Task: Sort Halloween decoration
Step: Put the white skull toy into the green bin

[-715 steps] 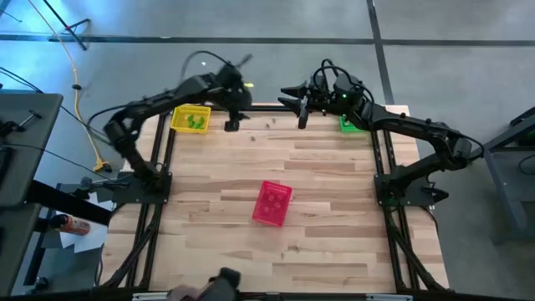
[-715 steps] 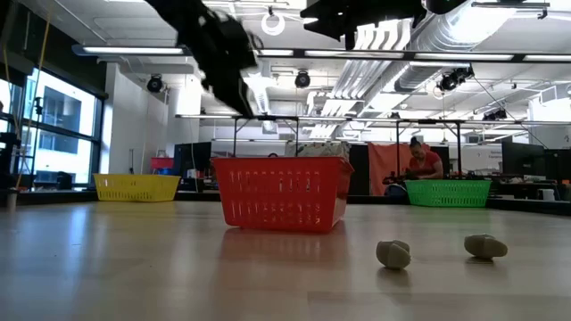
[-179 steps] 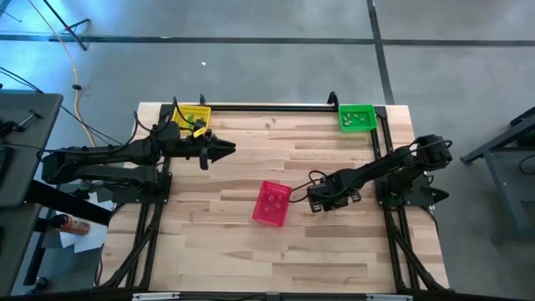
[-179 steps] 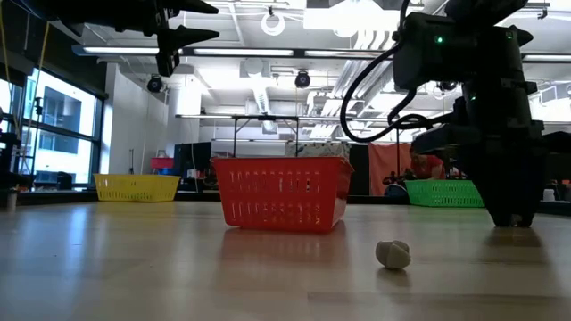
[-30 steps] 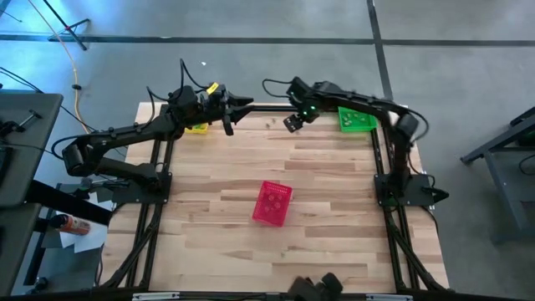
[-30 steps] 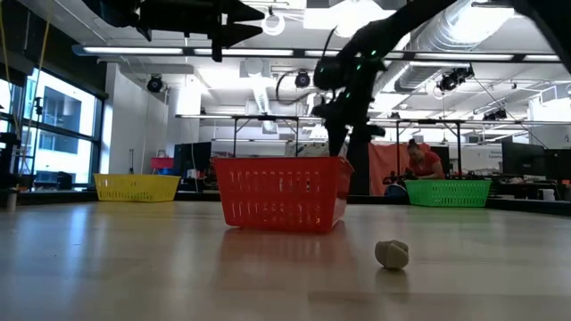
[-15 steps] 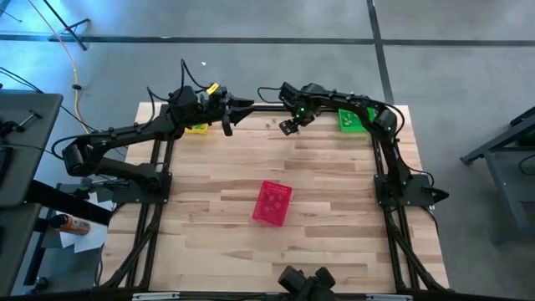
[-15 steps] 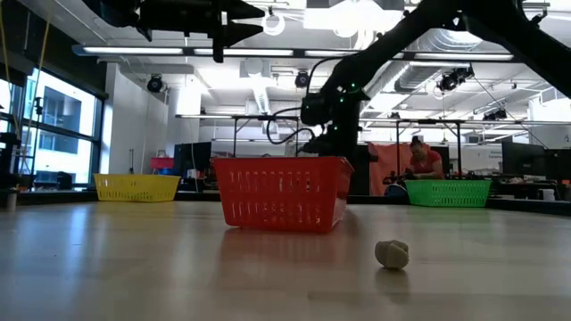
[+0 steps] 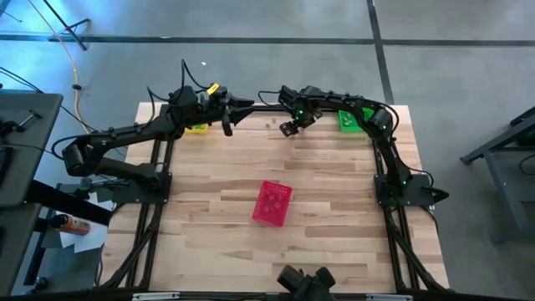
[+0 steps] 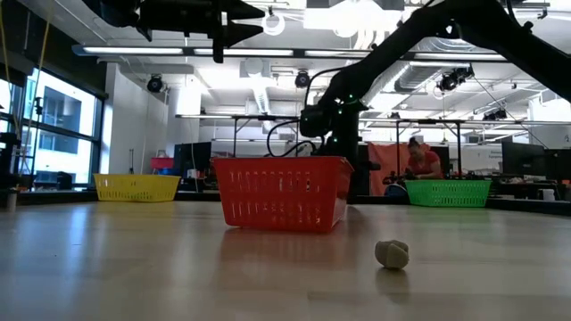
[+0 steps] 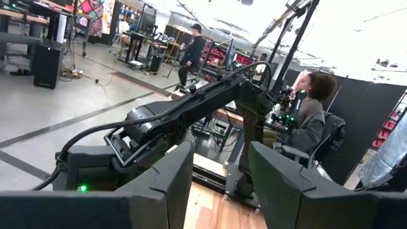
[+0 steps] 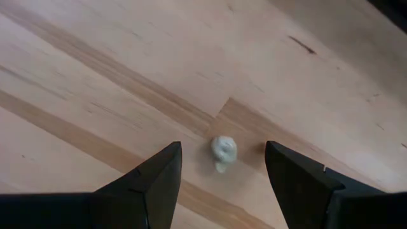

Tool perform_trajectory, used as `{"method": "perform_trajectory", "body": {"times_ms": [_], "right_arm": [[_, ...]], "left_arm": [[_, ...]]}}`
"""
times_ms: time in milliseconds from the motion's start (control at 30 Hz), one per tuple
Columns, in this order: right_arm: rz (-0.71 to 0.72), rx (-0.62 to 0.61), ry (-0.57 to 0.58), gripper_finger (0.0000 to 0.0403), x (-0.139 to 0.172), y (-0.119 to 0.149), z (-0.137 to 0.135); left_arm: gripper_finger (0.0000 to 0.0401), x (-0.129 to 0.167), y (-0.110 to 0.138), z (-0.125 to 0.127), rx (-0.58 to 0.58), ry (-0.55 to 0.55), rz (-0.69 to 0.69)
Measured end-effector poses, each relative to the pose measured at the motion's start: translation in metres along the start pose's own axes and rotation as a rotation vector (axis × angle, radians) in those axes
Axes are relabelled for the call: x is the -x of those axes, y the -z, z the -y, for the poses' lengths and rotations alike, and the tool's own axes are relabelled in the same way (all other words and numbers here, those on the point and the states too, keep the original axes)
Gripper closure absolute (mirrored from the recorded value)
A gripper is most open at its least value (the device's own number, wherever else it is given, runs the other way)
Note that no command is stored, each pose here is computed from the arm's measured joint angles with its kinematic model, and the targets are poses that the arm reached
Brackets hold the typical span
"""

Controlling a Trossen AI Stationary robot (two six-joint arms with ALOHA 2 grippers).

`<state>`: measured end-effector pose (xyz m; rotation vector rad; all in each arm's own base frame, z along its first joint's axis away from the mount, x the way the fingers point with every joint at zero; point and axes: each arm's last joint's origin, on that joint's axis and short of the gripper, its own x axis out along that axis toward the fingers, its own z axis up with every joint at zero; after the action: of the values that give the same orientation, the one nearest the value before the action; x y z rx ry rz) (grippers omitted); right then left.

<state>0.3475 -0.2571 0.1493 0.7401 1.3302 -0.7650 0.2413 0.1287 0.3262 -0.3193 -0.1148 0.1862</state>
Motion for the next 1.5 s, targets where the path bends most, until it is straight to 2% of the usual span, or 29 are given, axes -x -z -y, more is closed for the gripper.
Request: {"method": "perform_trajectory", "body": {"times_ms": [367,800,1033,1500], "right_arm": [[0.004,-0.027,0.017,0.0194,-0.0071,-0.0019,-0.0002],[-0.001,-0.036,0.025,0.032,-0.0085,-0.0015,0.0],[-0.002,-0.016,0.026,0.037,-0.0087,-0.0014,0.0002],[-0.003,0.012,0.025,0.0368,-0.0072,-0.0025,-0.0002]], "left_arm": [[0.0256,0.0,0.0001,0.0001,0.0,0.0,-0.001],[0.0256,0.0,0.0035,-0.0012,0.021,-0.013,-0.035],[0.0256,0.0001,0.004,-0.0014,0.023,-0.015,-0.039],[0.0256,0.0001,0.004,-0.0014,0.023,-0.015,-0.039]]}}
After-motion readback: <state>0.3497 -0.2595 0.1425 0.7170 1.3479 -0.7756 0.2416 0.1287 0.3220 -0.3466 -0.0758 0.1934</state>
